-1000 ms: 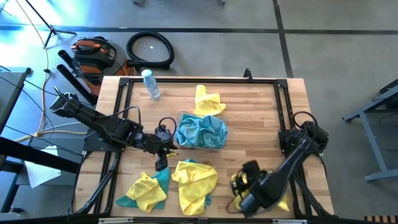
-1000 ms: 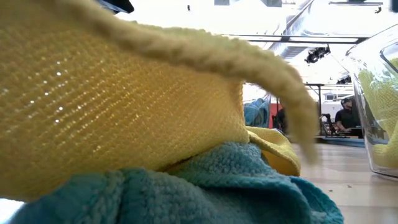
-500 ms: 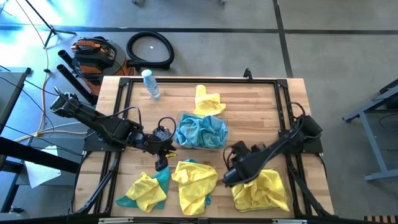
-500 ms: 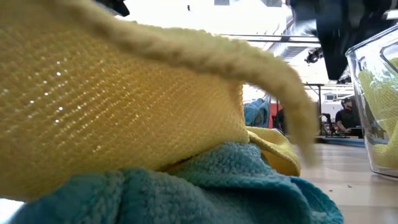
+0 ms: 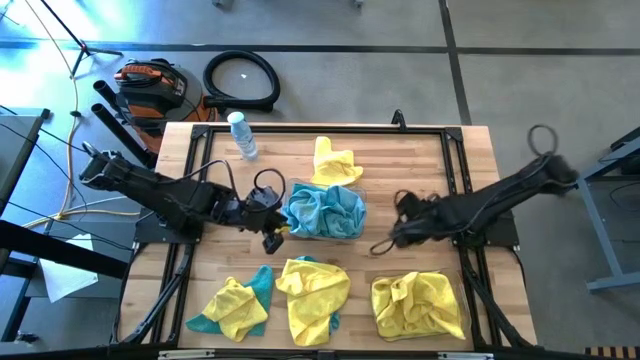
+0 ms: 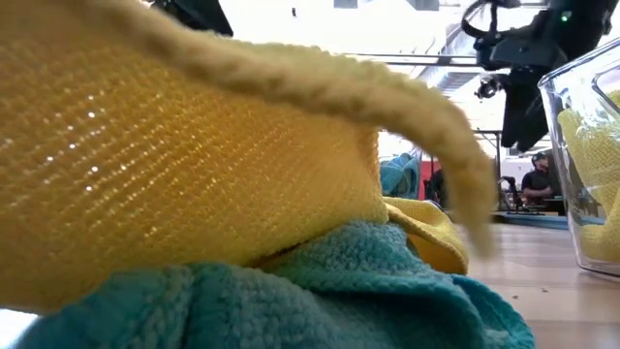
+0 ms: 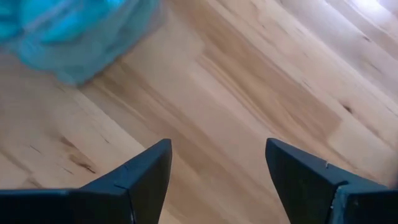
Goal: Sort microfiber towel by color & place in baskets
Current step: Put the yellow towel in the bottom transparent bin
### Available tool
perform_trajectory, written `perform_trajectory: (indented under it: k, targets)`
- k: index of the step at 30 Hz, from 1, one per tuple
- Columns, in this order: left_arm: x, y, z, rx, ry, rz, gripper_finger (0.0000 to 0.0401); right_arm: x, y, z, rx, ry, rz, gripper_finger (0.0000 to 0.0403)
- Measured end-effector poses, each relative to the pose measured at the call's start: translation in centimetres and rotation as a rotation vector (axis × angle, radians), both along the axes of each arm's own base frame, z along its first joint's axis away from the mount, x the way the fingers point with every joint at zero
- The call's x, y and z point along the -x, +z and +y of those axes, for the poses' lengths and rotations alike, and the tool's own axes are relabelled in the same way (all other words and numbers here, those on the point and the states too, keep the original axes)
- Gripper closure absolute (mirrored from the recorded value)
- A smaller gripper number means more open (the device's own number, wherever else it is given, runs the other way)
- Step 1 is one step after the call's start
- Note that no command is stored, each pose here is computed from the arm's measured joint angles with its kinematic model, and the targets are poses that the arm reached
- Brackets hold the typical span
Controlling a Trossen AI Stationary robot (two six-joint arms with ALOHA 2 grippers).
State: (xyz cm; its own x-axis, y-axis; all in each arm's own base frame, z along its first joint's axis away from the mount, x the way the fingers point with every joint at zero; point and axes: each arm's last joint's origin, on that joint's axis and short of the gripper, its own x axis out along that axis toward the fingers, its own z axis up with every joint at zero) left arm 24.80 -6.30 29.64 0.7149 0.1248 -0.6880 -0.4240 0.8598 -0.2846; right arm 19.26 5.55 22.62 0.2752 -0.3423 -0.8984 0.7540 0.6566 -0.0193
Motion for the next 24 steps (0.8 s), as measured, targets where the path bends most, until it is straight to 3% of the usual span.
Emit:
perform_trajectory:
  k: [8,15,24]
  targets:
    - [1.0,-0.7,-0.3,0.205,0.233,0.07,0.0302,3.4,-0.9,-3.4,-0.016,0.046,-0.244,0.0148]
    - [3.1,-1.6,-2.4,0.432,0.498,0.177,0.0321,4.4,-1.0,-5.1,0.01,0.089,-0.238,0.0148]
    - [4.0,-2.6,-7.6,0.623,0.671,0.223,0.0386,4.3,-1.0,-6.0,0.04,0.156,-0.196,0.0148]
